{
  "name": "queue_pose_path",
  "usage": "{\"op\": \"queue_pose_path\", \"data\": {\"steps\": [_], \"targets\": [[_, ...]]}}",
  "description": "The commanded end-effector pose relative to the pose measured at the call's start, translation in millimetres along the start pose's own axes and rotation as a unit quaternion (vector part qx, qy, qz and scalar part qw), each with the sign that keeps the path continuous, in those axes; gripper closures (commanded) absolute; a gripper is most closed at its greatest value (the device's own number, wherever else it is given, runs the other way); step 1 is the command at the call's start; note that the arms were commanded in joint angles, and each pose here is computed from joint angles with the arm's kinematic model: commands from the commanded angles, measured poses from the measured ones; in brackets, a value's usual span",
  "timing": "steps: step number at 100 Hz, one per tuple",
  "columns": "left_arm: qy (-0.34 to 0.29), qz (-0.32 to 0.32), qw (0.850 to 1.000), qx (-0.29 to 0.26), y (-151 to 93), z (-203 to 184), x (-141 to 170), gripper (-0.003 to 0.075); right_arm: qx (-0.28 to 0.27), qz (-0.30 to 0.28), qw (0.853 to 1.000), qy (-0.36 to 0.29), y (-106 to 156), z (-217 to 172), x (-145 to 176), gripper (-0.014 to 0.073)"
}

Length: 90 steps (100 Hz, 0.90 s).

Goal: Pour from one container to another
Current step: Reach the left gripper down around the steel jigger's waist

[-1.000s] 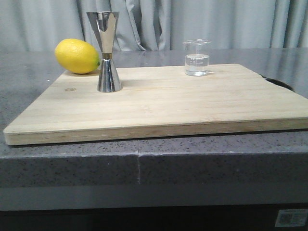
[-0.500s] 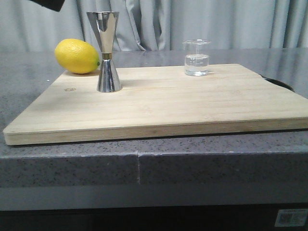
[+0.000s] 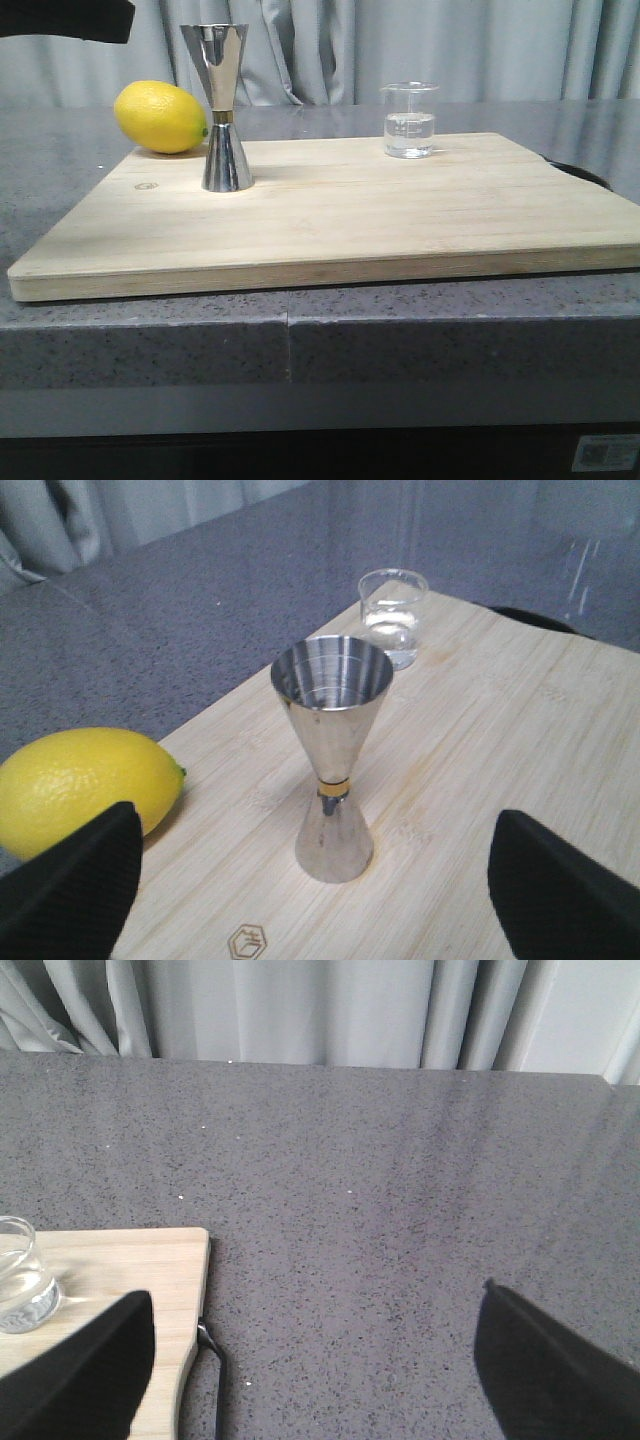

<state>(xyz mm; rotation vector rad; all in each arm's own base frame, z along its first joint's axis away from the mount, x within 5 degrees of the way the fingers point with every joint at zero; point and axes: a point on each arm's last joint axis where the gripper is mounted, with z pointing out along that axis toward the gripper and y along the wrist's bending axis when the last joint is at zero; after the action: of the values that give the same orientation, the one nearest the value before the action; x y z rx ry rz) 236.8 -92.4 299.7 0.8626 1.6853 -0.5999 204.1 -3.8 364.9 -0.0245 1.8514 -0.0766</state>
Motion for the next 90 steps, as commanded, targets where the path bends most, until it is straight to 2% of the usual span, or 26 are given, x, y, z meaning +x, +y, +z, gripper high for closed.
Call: {"op": "queue_pose_path", "data": {"steps": [1, 30, 61, 90], "targets": [[-0.058, -0.009, 0.998, 0.039, 0, 0, -11, 0.0083, 0.002, -0.009, 0.998, -0.057, -2, -6, -20, 0.0005], [-0.081, -0.049, 0.989, 0.116, 13, 36, 21, 0.0083, 0.002, -0.009, 0.998, -0.057, -2, -6, -20, 0.0005], [-0.081, -0.039, 0.987, 0.131, 22, 56, 48, 0.0083, 0.002, -0.009, 0.998, -0.057, -2, -6, -20, 0.0005], [-0.096, -0.018, 0.986, 0.138, 35, 73, 36, 0.0083, 0.001, -0.009, 0.999, -0.049, -1, 1, -17, 0.0005]]}}
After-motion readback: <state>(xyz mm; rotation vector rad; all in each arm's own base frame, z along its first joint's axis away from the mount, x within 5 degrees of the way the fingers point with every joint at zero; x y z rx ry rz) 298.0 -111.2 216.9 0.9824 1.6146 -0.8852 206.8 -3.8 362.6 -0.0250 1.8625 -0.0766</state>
